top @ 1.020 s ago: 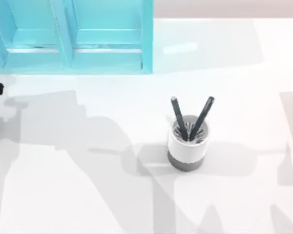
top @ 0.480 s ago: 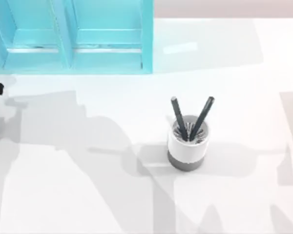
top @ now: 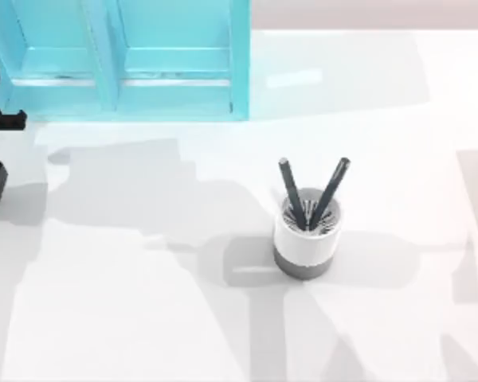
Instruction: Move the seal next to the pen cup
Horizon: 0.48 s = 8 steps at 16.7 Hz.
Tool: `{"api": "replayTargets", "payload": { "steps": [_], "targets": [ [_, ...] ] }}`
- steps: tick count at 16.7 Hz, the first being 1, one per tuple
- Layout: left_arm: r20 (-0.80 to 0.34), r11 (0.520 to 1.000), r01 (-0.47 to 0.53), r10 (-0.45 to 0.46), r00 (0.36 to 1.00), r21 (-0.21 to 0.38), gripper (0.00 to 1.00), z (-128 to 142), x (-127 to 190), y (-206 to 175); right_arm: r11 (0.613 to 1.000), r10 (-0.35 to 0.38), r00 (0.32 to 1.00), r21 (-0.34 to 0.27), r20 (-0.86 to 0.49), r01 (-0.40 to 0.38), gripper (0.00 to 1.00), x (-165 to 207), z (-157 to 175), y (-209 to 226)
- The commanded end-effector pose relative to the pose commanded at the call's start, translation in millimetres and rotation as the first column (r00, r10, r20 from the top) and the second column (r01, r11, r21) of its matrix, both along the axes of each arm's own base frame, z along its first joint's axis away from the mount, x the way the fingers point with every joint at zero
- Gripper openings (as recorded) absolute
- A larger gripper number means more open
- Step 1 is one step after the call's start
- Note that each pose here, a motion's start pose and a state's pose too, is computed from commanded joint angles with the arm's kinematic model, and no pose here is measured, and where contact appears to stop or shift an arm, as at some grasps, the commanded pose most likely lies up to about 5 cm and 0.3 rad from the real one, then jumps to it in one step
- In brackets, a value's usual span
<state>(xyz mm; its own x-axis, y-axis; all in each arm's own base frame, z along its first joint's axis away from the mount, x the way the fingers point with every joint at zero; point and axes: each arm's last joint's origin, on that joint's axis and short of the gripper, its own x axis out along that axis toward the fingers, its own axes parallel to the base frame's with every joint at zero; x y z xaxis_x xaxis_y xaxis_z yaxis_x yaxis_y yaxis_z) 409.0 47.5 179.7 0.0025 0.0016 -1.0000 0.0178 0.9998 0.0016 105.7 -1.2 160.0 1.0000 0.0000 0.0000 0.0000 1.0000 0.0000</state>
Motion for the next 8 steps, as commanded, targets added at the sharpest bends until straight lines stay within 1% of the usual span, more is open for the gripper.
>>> {"api": "replayTargets", "payload": {
  "steps": [3,6,8],
  "targets": [
    [-0.022,1.000,0.001,-0.001,1.000,-0.001,0.00,42,3,-44,1.000,0.000,1.000,0.000,0.000,0.000,1.00,0,0,0],
    [-0.020,1.000,0.003,-0.003,1.000,-0.001,0.00,86,-5,-86,1.000,0.000,1.000,0.000,0.000,0.000,1.00,0,0,0],
    [-0.006,1.000,0.004,-0.004,1.000,-0.002,0.00,105,-12,-104,1.000,0.000,1.000,0.000,0.000,0.000,1.00,0,0,0]
  ]
}}
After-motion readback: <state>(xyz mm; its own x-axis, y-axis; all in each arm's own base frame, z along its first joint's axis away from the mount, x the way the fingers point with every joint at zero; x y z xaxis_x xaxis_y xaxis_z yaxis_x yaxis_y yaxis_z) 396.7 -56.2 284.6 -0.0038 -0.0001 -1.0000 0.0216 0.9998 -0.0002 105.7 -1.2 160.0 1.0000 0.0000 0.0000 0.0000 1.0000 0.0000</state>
